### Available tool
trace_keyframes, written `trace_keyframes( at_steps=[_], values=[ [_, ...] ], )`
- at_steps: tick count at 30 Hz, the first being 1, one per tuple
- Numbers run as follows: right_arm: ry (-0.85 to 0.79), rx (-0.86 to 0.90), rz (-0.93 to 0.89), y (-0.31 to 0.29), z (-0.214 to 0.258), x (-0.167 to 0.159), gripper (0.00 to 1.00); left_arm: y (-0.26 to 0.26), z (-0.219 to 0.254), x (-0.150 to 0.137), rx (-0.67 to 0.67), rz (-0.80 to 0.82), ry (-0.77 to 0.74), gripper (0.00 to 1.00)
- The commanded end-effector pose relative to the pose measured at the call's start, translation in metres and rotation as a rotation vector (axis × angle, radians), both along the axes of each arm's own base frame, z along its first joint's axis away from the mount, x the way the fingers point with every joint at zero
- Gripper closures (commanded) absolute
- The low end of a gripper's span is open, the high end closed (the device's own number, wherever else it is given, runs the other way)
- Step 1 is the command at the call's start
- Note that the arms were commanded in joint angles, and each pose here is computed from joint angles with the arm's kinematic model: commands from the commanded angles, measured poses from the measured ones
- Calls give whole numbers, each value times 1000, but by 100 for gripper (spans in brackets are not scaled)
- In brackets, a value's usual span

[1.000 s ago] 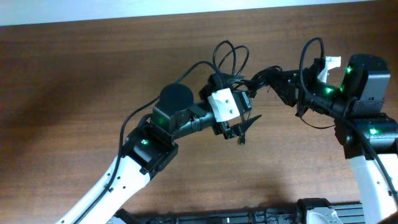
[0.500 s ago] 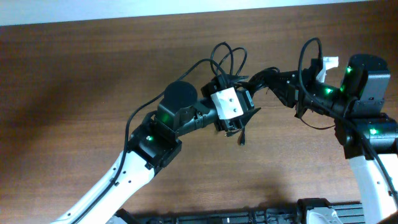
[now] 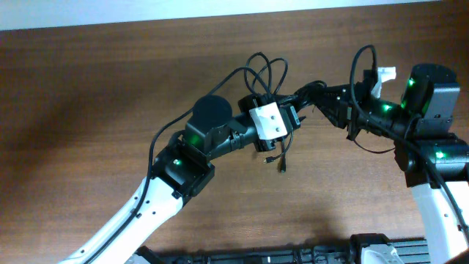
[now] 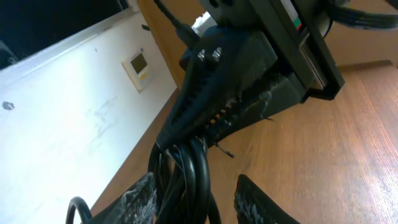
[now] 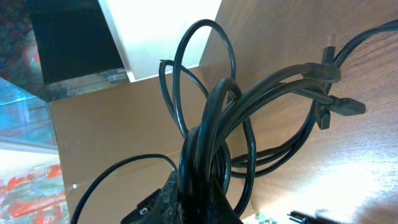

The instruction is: Untangle cables

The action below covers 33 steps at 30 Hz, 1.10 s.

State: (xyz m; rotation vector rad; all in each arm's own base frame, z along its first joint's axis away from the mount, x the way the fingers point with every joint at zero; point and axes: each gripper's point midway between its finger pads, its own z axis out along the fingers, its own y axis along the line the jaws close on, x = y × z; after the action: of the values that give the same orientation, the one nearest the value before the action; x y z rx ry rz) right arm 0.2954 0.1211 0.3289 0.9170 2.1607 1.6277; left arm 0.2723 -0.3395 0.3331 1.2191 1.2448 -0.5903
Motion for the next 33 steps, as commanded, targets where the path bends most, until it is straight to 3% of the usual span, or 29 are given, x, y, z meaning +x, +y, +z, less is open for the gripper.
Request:
trace_keyframes(
  at_steps=[1, 12, 19, 22, 27, 33],
  values=[
    [-13, 23, 29, 4, 7, -3, 96, -3, 1, 1, -2, -6, -4, 61],
    [-13, 31, 42, 5, 8, -5, 96, -2, 1, 2, -1, 2, -5, 77],
    [-17, 34, 53, 6, 9, -6, 96, -1, 0, 5, 4, 24, -4, 100],
    [-17, 34, 53, 6, 9, -6, 96, 0, 0, 7, 4, 35, -6, 100],
    [-19, 32, 54, 6, 9, -6, 95, 12, 3, 29, -30, 191, 39, 100],
    [-20, 32, 53, 6, 9, -6, 73, 14, 6, 33, -55, 218, 60, 100]
  ],
)
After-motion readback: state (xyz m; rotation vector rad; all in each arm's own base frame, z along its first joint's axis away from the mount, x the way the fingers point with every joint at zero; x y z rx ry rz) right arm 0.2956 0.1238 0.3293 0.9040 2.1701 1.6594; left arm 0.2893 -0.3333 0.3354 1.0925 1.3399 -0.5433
